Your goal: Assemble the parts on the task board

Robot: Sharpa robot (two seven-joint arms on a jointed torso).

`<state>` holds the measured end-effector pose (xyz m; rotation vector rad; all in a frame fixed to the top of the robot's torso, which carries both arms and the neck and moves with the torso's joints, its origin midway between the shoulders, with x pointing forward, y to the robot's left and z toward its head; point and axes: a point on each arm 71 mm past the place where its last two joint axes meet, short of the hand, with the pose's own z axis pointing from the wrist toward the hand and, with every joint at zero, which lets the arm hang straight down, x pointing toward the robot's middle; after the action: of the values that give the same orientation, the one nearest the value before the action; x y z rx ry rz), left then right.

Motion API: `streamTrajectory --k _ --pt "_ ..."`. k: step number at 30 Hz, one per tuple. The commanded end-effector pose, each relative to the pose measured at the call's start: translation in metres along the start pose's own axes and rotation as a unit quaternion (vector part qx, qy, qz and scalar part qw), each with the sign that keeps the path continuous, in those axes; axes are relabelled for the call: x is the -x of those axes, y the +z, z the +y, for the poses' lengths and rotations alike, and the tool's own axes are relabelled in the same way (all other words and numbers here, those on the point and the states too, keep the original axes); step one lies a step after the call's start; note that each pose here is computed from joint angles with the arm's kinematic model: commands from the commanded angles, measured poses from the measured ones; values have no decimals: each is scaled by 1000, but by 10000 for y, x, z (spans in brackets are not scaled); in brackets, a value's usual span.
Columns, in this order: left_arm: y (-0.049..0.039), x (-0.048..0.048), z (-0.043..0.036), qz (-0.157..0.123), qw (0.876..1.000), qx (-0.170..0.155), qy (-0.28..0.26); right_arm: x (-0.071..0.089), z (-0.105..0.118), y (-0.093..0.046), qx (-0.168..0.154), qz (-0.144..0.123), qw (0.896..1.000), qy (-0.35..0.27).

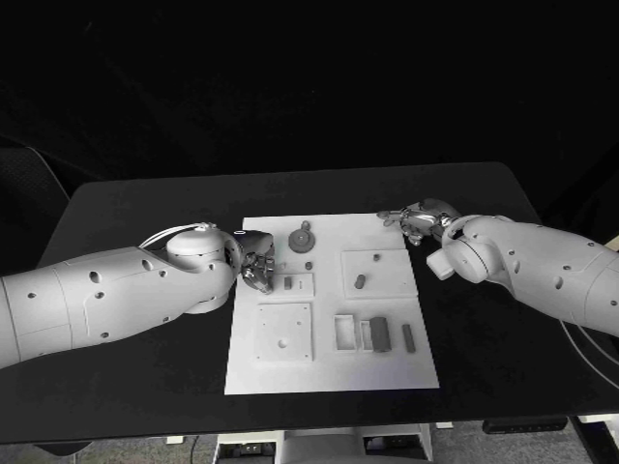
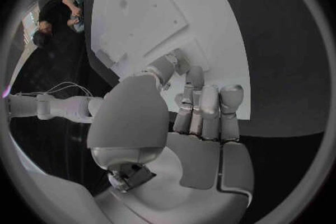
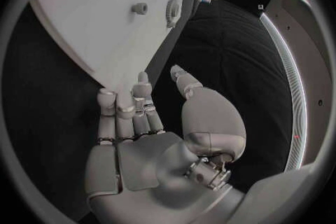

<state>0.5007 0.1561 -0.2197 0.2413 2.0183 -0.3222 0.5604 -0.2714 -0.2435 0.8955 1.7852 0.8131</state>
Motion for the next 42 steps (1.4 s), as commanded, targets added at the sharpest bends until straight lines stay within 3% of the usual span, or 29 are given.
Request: streamTrajectory --k 1,22,42 --pt "6 -23 -18 10 1000 1 7 -23 6 0 3 10 1000 -5" --pt "11 -20 -22 6 1000 0 20 -31 8 1 3 11 1000 -5" --pt "-29 -17 27 1 1000 -1 13 -40 5 0 3 13 1000 -6"
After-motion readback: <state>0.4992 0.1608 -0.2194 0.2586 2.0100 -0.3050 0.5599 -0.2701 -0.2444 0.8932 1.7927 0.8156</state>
